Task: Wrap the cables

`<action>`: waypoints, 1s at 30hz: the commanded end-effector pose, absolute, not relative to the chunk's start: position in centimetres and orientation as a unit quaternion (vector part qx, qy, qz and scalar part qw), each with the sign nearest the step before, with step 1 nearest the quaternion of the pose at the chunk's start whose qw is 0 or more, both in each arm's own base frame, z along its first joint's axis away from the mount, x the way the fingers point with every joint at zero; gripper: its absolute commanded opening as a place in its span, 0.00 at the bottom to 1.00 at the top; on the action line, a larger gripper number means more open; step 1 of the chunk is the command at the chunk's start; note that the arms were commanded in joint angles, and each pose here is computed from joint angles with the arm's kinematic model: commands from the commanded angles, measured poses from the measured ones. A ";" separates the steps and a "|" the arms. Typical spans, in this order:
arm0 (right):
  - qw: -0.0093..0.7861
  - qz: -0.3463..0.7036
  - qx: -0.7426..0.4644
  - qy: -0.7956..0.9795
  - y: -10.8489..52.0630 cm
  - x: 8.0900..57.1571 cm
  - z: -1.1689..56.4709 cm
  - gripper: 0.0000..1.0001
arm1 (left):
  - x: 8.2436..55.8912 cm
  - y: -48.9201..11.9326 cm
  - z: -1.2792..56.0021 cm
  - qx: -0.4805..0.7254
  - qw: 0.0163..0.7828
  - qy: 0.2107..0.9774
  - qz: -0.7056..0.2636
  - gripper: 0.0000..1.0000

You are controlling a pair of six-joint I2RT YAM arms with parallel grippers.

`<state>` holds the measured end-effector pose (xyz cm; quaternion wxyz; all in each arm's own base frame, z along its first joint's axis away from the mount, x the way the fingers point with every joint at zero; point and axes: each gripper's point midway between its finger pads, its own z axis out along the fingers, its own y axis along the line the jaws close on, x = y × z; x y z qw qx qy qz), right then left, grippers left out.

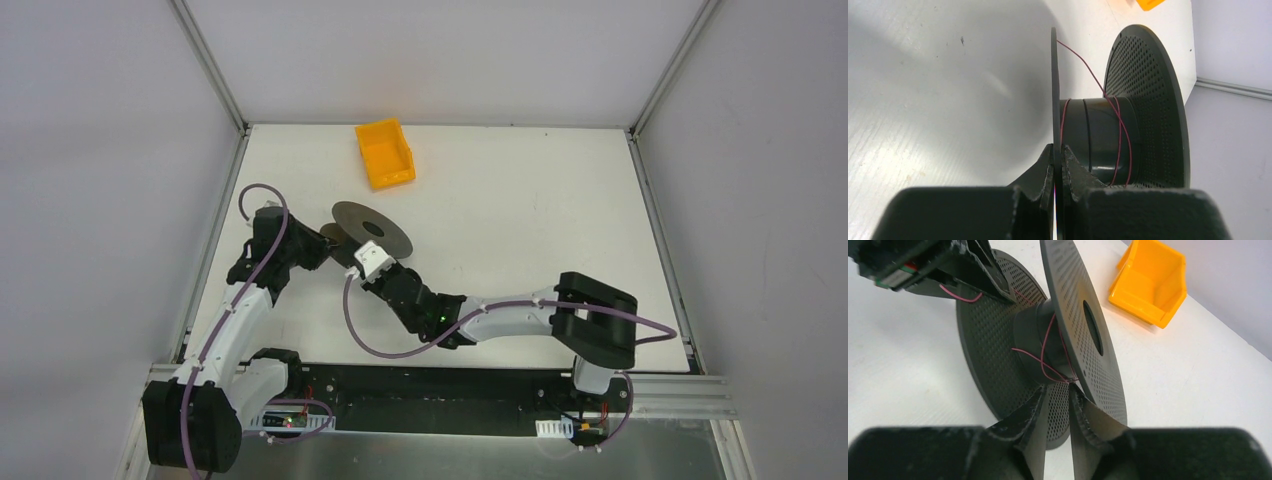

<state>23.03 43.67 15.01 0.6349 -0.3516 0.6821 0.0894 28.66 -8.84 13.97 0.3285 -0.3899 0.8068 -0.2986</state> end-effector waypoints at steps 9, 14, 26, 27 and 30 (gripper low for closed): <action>0.562 0.238 -0.347 0.712 41.3 18.0 20.1 0.36 | 30.3 -10.5 15.9 -0.282 0.353 0.824 -0.342 0.00; 0.551 0.284 -0.318 0.717 38.8 16.5 22.2 0.41 | 30.5 -12.9 17.0 -0.219 0.335 0.823 -0.403 0.00; 0.568 0.226 -0.173 0.773 30.5 20.1 22.2 0.44 | 32.9 -15.1 13.7 -0.126 0.260 0.857 -0.427 0.00; 0.568 0.225 -0.156 0.776 30.0 20.4 22.1 0.44 | 33.1 -15.0 13.1 -0.126 0.253 0.863 -0.419 0.00; 0.554 0.231 -0.109 0.793 28.5 21.3 21.3 0.44 | 33.4 -14.3 12.0 -0.118 0.245 0.881 -0.388 0.00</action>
